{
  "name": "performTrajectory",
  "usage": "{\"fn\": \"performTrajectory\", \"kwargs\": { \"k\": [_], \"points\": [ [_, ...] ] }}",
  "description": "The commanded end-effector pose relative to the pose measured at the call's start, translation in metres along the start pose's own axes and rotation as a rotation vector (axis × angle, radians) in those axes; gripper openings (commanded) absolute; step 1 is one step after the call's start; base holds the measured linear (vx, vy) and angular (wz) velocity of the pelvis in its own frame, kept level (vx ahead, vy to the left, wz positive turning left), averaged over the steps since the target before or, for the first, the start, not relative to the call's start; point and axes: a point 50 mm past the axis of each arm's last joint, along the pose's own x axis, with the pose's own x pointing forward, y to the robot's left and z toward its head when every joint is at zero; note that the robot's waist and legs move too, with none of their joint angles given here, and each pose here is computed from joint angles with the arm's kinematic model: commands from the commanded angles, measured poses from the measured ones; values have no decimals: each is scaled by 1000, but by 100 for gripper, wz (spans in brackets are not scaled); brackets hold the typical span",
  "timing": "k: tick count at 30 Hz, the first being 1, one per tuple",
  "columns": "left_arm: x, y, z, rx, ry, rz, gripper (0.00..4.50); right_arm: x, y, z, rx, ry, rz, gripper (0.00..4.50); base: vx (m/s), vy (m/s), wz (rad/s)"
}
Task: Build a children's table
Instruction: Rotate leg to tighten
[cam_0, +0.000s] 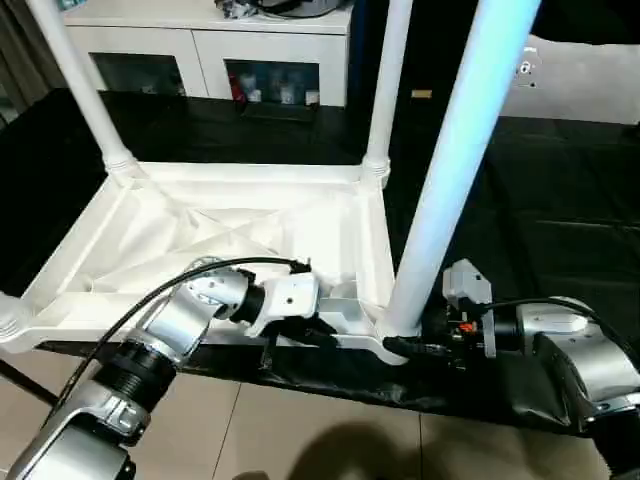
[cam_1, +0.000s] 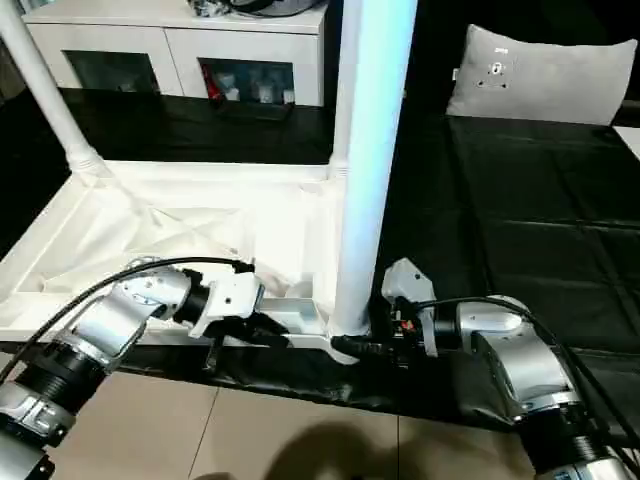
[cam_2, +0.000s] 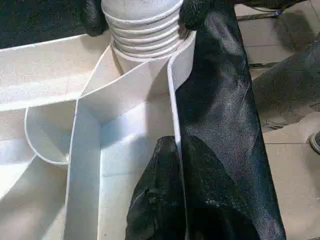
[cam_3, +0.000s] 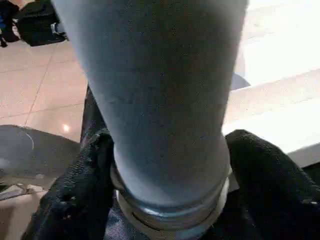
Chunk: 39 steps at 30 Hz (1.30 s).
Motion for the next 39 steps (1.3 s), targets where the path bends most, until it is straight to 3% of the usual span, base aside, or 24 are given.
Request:
{"fn": "performTrajectory", "kwargs": {
  "k": [1,6,12,14,16,18,21,24,26,28,30,32,33,39],
  "points": [
    [7,-6,3,47,19,-101,0,1,0,7,-13,-16,13,313,0,0,0],
    [6,-6,3,34,7,-90,0,4,3,6,10,-33,28,274,0,0,0],
    [11,0,8,-52,-73,31,0,21,11,4,107,-93,-45,271,0,0,0],
    [19,6,14,-119,-114,153,0,42,5,8,153,-155,-237,271,0,0,0],
    [21,8,16,-129,-117,182,0,47,3,10,162,-169,-286,270,0,0,0],
    [30,11,24,-166,-135,266,0,59,-8,13,247,-228,-490,270,0,0,0],
    [34,13,27,-184,-145,299,0,62,-11,14,276,-243,-561,270,0,0,0],
    [51,24,42,-239,-164,469,0,77,-18,21,368,-295,-757,270,0,0,0],
    [57,29,48,-244,-160,533,0,81,-20,24,368,-317,-795,270,0,0,0],
    [60,28,49,-232,-149,534,0,80,-20,25,373,-340,-804,326,0,0,0],
    [61,28,49,-223,-139,530,0,79,-19,25,367,-345,-808,340,0,0,0],
    [59,27,45,-209,-117,528,0,76,-18,23,295,-313,-808,360,0,0,0],
    [57,27,41,-197,-98,533,0,72,-18,20,219,-272,-810,368,0,0,0],
    [49,27,31,-169,-65,513,0,55,-17,20,194,-325,-760,420,0,0,0]
  ]
}}
